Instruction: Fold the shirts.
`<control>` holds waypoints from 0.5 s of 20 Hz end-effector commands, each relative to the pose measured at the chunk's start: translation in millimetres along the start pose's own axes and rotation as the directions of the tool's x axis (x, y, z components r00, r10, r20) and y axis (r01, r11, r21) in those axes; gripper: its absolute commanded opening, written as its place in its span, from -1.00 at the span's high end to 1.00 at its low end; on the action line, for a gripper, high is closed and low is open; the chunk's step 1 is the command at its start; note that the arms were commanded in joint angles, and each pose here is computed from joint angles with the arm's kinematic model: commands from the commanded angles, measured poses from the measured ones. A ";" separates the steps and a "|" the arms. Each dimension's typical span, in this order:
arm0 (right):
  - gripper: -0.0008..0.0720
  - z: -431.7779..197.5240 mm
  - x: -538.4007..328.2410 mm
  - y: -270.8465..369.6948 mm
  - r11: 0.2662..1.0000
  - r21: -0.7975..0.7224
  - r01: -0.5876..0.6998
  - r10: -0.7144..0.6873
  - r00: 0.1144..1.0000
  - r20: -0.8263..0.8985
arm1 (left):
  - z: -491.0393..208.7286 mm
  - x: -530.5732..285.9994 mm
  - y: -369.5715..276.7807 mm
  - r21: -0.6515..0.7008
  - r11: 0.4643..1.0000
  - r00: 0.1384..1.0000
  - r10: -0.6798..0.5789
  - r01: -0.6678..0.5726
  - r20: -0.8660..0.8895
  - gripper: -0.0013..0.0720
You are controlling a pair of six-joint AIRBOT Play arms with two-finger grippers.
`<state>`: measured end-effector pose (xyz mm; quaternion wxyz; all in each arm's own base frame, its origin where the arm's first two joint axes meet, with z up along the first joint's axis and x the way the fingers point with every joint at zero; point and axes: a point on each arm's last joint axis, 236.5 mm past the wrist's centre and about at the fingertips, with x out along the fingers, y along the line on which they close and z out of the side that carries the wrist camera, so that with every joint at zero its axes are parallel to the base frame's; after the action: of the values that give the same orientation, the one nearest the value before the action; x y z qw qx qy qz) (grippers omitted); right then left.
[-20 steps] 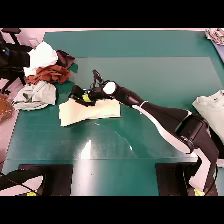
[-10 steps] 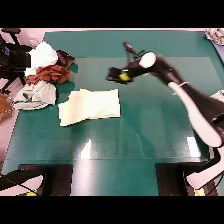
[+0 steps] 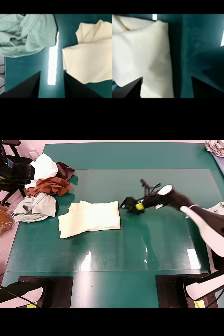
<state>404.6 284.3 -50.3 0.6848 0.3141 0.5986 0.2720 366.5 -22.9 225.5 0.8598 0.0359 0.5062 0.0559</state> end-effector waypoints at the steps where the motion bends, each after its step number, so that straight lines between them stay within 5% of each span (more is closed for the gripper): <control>1: -0.90 -23.3 70.1 33.6 0.993 0.034 -0.111 0.111 0.994 0.011 | -1.0 -0.5 -2.2 0.002 1.000 1.000 -0.010 0.010 -0.004 0.00; 2: -0.84 -29.6 88.6 60.0 0.987 0.010 -0.158 0.158 0.987 0.003 | -0.9 -0.5 -2.2 0.002 1.000 1.000 -0.010 0.010 -0.003 0.00; 3: -0.16 -31.7 100.4 89.7 0.980 -0.032 -0.195 0.195 0.981 0.003 | -0.4 -0.5 -2.3 0.002 1.000 1.000 -0.011 0.011 -0.001 0.00; 4: 0.92 -29.3 100.1 120.8 0.969 -0.112 -0.219 0.222 0.975 0.011 | -0.3 -0.5 -2.3 0.002 1.000 1.000 -0.011 0.011 -0.001 0.00; 7: 0.90 2.8 22.4 203.8 0.927 -0.299 -0.226 0.261 0.962 0.082 | -2.8 -0.5 -3.6 0.002 1.000 1.000 -0.016 0.016 -0.012 0.00; 10: 0.90 69.2 -121.1 194.7 0.949 -0.302 0.089 0.027 0.933 0.359 | -4.6 -1.1 -16.1 0.008 0.998 0.997 -0.069 0.069 -0.019 0.00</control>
<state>427.9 396.0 111.0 0.7444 0.2845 0.4575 0.3945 364.3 -29.9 223.2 0.8571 0.0300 0.5125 0.0422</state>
